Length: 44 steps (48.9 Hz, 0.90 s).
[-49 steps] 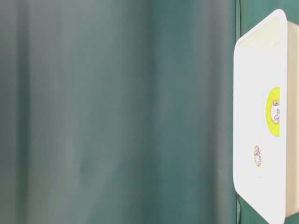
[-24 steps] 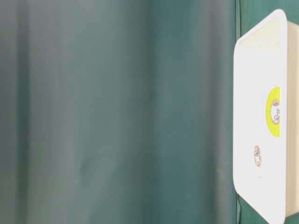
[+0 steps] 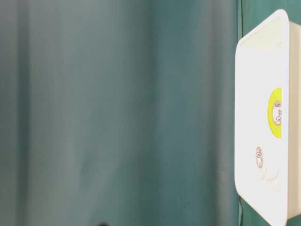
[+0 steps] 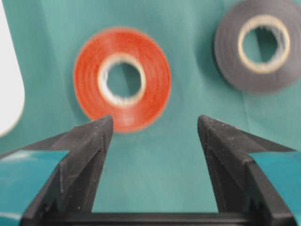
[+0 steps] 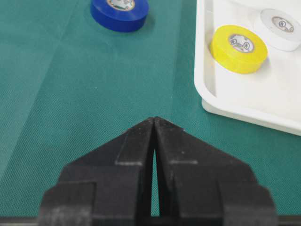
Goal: Put the tape into the white case with the left arm.
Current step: 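Reach the left gripper over the blue tape roll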
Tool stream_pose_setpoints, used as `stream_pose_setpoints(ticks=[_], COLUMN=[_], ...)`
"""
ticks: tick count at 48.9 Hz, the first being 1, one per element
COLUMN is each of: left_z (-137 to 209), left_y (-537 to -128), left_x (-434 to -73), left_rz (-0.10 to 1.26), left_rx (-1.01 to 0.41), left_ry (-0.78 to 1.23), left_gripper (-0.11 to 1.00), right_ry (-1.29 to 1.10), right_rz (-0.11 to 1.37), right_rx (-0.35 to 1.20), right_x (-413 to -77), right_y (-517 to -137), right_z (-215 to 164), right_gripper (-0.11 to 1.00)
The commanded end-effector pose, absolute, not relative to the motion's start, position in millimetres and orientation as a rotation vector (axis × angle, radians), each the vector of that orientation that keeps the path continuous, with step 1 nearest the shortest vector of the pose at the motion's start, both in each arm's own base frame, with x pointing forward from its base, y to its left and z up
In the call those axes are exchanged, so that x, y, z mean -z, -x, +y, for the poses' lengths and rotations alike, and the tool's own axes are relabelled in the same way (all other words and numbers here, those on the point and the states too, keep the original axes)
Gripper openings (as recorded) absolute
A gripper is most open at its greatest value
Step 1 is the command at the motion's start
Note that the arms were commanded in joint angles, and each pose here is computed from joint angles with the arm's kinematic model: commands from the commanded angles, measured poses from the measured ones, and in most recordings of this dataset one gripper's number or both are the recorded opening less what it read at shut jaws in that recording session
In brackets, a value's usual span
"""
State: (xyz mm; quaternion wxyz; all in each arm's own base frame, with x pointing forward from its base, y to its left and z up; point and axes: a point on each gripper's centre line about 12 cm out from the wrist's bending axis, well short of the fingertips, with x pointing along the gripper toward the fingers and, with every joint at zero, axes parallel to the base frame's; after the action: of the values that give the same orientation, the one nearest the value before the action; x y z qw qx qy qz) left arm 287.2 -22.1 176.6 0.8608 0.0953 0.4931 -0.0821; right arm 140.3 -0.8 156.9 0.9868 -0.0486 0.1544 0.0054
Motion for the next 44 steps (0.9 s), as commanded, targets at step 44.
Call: stream_pose_setpoints(ticks=[44], left_z=[-45.7], left_y=[-413.5], left_x=[-177.3], left_rz=[0.967], left_rx=[0.197], left_ry=[-0.216], left_gripper=[0.7], right_ry=[0.097], right_rz=[0.296], right_rx=[-0.01], right_x=[-161.3], right_y=[-142.4], right_z=[-0.9], right_gripper=[-0.1])
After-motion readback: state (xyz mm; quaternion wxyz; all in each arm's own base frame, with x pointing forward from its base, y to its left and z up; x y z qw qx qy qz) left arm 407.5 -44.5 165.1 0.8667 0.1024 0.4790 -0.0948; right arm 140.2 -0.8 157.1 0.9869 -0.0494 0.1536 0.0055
